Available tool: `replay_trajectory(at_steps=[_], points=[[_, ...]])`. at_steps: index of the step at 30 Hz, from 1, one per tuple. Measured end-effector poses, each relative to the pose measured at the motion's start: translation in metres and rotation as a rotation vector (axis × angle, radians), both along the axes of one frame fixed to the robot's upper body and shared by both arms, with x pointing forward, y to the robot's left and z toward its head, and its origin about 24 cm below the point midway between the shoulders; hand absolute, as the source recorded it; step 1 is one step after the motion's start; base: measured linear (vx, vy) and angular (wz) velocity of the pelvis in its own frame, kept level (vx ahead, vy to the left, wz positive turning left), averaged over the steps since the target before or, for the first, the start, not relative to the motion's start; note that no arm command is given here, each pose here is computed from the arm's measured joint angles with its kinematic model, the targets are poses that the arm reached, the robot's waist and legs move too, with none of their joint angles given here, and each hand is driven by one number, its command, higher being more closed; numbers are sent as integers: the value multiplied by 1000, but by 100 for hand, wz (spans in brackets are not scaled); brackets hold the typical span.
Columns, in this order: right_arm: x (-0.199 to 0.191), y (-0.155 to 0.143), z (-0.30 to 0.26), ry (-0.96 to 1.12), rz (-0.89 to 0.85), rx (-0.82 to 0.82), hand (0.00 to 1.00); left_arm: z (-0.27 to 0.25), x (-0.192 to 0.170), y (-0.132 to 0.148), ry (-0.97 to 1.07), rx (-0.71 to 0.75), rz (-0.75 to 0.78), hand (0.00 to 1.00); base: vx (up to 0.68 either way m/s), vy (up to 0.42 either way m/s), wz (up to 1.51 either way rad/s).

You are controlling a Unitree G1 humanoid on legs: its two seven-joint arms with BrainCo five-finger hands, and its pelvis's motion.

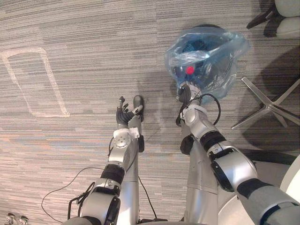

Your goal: Gather rubbish on tea table into small bin, then transfer packed bag to large trash can.

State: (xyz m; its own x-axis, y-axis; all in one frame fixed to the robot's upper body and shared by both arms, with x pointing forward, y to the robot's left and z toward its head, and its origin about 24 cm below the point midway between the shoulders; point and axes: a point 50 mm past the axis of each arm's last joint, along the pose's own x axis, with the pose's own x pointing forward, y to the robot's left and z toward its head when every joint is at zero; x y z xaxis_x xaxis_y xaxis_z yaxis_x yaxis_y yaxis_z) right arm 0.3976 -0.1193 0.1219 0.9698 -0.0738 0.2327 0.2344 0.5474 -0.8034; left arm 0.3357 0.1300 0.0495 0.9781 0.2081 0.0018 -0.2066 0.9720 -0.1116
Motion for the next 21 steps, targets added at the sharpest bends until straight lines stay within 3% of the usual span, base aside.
replay_trajectory(at_steps=[12, 21], points=[[-9, 1, 14, -127, 4, 153, 100, -10, -2, 9, 44, -11, 38, 0, -3, -12, -4], [-30, 10, 4, -148, 56, 461, 100, -18, -6, 2, 80, -31, 29, 0, 3, -9, -6]])
